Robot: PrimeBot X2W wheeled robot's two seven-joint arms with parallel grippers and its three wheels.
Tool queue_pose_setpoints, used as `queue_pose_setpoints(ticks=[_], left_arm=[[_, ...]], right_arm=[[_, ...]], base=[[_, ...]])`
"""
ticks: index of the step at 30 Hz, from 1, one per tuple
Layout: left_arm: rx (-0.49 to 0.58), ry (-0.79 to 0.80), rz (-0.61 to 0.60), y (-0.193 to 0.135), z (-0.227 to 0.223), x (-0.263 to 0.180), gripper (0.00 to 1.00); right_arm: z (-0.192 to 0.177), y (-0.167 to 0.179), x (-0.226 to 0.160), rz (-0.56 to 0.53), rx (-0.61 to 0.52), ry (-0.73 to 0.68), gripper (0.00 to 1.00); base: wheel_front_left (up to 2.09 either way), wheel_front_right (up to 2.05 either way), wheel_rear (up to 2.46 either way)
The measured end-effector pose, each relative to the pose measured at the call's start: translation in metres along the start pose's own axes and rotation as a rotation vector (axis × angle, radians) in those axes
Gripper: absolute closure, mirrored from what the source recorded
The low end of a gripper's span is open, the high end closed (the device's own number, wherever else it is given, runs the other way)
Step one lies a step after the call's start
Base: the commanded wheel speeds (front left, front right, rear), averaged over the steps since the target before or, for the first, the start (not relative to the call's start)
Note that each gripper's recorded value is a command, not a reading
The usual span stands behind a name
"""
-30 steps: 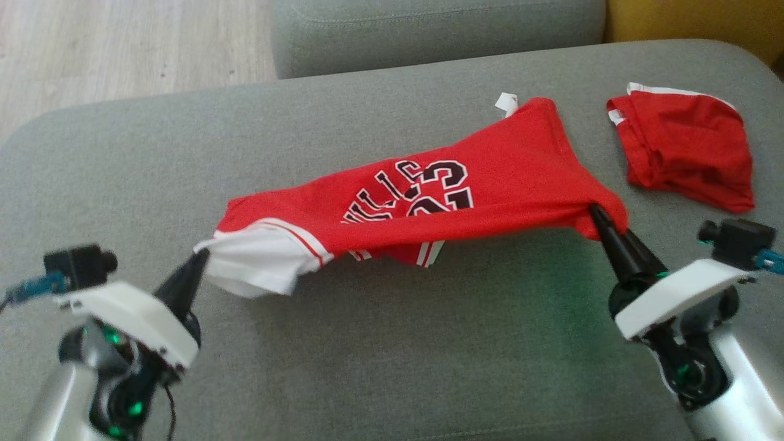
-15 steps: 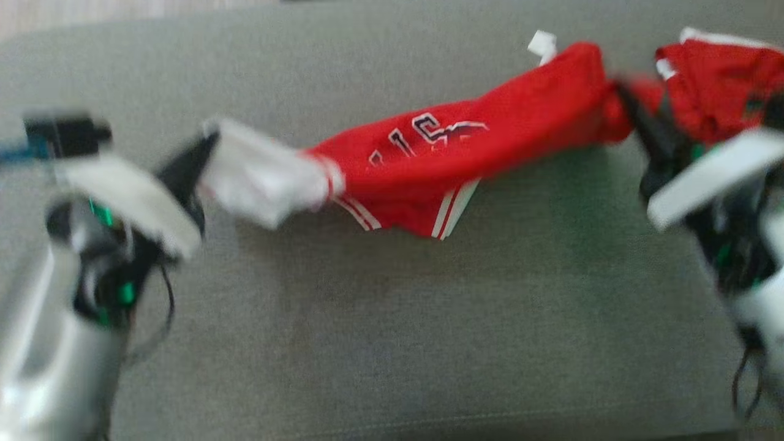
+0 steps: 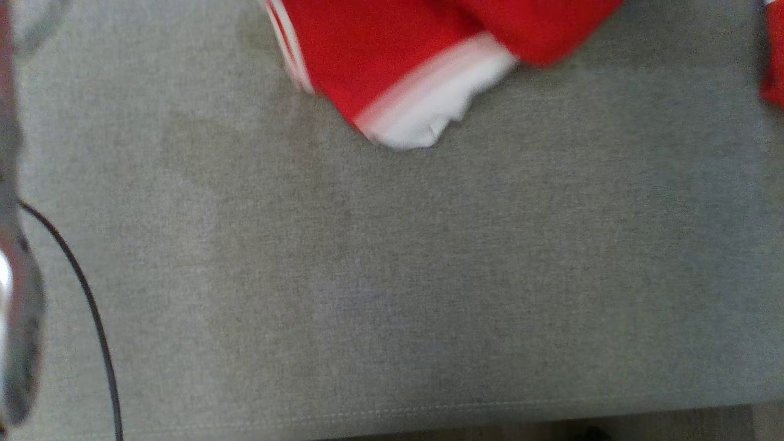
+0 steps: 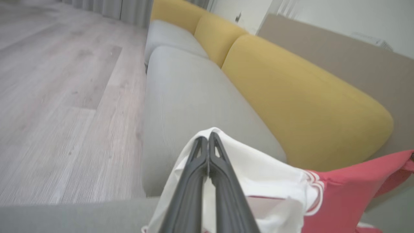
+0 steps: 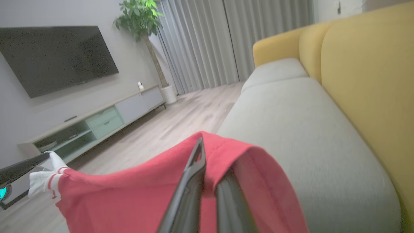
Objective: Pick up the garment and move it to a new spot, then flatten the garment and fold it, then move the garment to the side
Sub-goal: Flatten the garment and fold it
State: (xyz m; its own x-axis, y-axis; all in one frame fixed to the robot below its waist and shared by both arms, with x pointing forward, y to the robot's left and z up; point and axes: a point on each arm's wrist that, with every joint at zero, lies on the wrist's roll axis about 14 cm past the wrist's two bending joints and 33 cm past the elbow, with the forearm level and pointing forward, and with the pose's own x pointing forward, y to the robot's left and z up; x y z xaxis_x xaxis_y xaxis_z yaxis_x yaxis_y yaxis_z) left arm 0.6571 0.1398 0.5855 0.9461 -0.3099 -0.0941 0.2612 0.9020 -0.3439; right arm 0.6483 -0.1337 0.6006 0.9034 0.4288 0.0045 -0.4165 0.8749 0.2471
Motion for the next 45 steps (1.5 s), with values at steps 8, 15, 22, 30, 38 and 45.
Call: queue_pose_setpoints(ticks=[8, 15, 22, 30, 38, 45], left_arm=[[0.046, -0.195, 0.011, 0.000, 0.081, 0.032, 1.00], [0.073, -0.273, 0.018, -0.004, 0.122, 0.033, 1.00], [0.078, -0.079, 0.066, 0.016, 0.066, 0.024, 1.00], [0.015, 0.354, 0.068, 0.030, -0.061, -0.052, 1.00], [-0.005, 0.661, 0.027, 0.022, -0.123, -0.166, 1.00], [-0.003, 0.826, -0.053, -0.010, -0.143, -0.253, 1.00]], right_arm=[[0.076, -0.003, 0.045, 0.004, -0.036, -0.243, 1.00], [0.097, 0.018, 0.057, 0.054, -0.079, -0.274, 1.00], [0.033, 0.014, 0.047, 0.051, -0.090, -0.056, 1.00], [-0.085, 0.025, -0.029, 0.057, -0.013, 0.329, 1.00], [-0.135, 0.046, -0.126, 0.068, 0.017, 0.624, 1.00], [-0.163, 0.057, -0.215, 0.064, 0.037, 0.891, 1.00]], base=[[0.00, 0.00, 0.00], [0.00, 0.00, 0.00], [0.00, 0.00, 0.00], [0.00, 0.00, 0.00], [0.00, 0.00, 0.00], [0.00, 0.00, 0.00]])
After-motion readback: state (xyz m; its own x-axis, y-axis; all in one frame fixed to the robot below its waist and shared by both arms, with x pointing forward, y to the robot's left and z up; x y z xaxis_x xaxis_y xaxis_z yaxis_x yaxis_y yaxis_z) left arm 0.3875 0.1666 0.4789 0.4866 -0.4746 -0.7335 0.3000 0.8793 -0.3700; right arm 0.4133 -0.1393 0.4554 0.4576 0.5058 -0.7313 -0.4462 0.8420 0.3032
